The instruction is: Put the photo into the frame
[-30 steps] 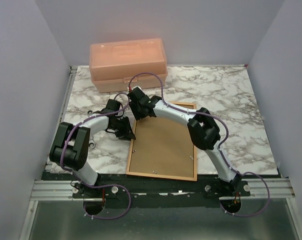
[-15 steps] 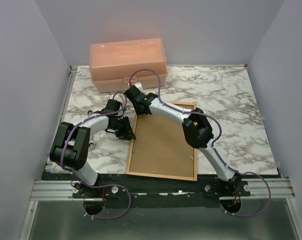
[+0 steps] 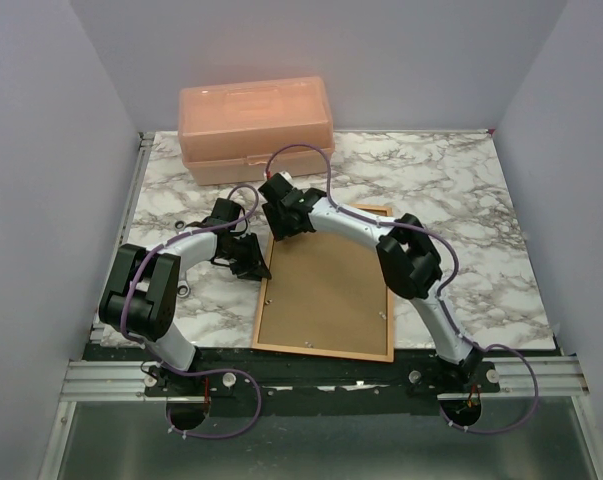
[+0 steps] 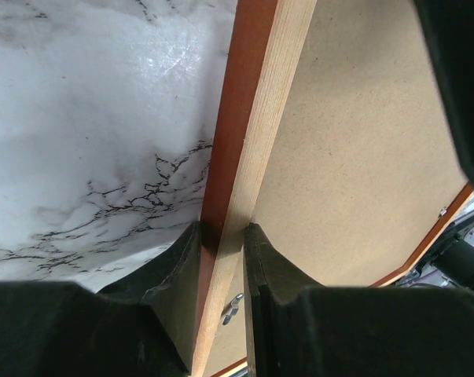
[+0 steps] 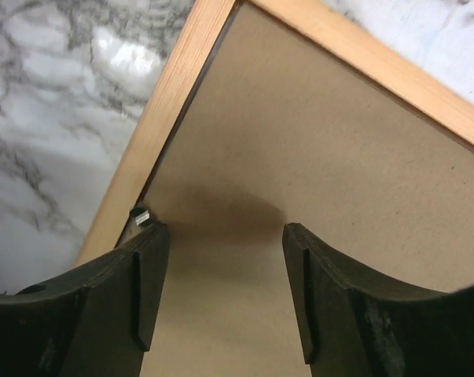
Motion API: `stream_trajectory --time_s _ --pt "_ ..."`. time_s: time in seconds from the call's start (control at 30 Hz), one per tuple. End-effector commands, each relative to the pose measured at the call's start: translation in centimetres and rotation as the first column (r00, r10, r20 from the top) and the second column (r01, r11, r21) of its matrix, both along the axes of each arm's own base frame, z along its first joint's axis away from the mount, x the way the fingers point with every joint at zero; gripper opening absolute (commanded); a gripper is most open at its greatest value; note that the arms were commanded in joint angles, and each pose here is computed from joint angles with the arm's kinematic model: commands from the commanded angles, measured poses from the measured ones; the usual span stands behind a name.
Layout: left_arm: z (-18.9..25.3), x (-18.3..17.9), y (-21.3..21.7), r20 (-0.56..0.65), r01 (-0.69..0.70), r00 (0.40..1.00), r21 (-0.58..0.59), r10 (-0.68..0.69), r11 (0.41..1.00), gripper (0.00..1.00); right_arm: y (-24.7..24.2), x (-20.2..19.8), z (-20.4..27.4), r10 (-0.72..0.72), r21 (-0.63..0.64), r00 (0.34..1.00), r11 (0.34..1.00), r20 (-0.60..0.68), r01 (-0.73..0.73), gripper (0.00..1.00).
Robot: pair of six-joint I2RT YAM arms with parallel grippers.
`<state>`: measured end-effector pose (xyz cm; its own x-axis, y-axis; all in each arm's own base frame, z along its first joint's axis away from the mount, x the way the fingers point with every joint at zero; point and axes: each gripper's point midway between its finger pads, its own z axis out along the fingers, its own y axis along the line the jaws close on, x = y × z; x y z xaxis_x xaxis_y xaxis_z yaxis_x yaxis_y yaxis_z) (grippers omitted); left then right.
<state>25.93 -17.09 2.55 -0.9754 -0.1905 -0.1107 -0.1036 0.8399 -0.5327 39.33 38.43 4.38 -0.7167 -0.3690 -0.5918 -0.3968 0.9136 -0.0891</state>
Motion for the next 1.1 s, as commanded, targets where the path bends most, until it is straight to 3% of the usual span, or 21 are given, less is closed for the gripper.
stream_trajectory --time_s 0.0,0.23,0.43,0.63,0.8,0.87,1.07 --pt "-2.4 -1.3 0.9 -0.044 0.012 0.999 0.072 -0.009 0.997 0.00 0.8 -2.5 0.4 0.105 0.060 0.993 0.993 -0.054 -0.102 0.69" --pt "-2.3 -1.3 0.9 -0.043 0.012 0.999 0.072 -0.009 0.997 0.00 1.5 -3.2 -1.8 0.117 0.074 0.988 0.991 -0.104 -0.109 0.72" --pt "-2.3 -1.3 1.0 -0.043 0.010 0.999 0.075 -0.007 0.997 0.00 1.6 -1.0 -2.2 0.004 0.043 0.998 0.999 -0.058 -0.001 0.69" --pt "-2.4 -1.4 1.1 -0.046 0.011 0.999 0.080 -0.008 0.997 0.00 0.8 1.1 -2.4 -0.117 -0.015 0.993 0.993 0.002 0.117 0.49" --pt "-2.5 -1.5 1.1 -0.046 0.011 0.999 0.081 -0.007 0.997 0.00 -0.3 1.8 -2.7 -0.194 -0.034 0.981 0.980 0.005 0.194 0.40" --pt "-2.5 -1.5 1.1 -0.046 0.011 0.999 0.081 -0.007 0.997 0.00 -0.4 1.8 -2.6 -0.200 -0.012 0.980 0.980 -0.007 0.200 0.26" --pt "-2.3 -1.4 1.0 -0.043 0.011 0.999 0.073 -0.008 0.997 0.00 0.6 0.9 -1.8 -0.160 0.101 0.983 0.981 -0.088 0.169 0.26"
